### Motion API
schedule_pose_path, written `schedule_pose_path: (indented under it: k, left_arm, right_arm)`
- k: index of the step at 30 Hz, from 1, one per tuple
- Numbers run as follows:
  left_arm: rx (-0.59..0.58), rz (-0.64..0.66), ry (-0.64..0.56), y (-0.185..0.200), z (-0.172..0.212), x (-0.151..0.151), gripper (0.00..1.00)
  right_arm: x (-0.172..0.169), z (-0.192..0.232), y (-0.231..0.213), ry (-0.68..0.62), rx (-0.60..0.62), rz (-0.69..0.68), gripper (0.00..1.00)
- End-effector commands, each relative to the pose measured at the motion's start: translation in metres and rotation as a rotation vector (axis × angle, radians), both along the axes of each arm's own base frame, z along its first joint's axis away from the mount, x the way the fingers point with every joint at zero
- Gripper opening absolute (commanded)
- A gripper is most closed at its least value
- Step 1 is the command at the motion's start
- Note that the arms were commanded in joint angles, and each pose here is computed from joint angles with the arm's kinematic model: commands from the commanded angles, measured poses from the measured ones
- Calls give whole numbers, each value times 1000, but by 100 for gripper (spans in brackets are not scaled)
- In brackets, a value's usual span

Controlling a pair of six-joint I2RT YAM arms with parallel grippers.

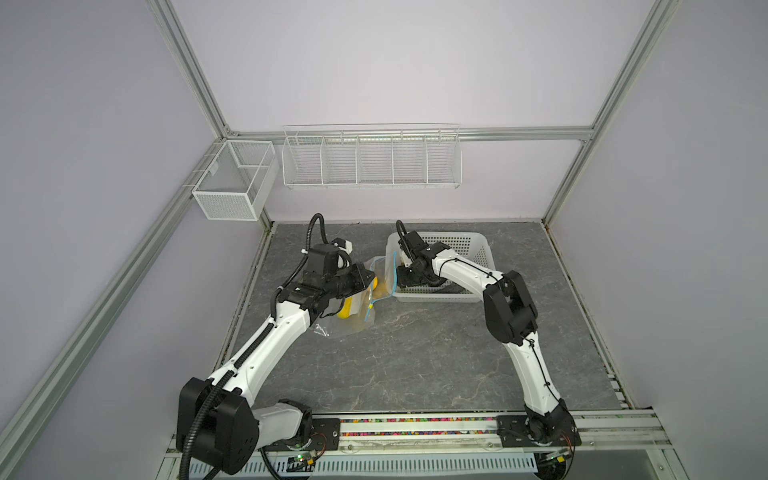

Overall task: Place the food in the zip-top bag and seal the zipper
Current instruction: 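Close the right gripper on the yellow lemon and lift it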

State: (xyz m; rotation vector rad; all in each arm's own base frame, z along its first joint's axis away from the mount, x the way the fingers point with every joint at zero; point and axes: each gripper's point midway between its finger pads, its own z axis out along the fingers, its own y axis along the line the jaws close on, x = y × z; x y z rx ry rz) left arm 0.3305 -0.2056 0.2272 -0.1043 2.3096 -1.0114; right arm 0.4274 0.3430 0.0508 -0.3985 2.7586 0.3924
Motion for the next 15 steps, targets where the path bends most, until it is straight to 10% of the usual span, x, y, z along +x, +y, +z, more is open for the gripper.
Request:
schedule_pose_path:
  k: [1,15]
  left_arm:
    - [-12,11,-14,3,3,-1,0]
    - [-26,23,-7,3,3,0,0]
  right_arm:
    - [-2,22,-3,-27,12,-6,51]
    - [-3,59,-25,-75,74,-41,50]
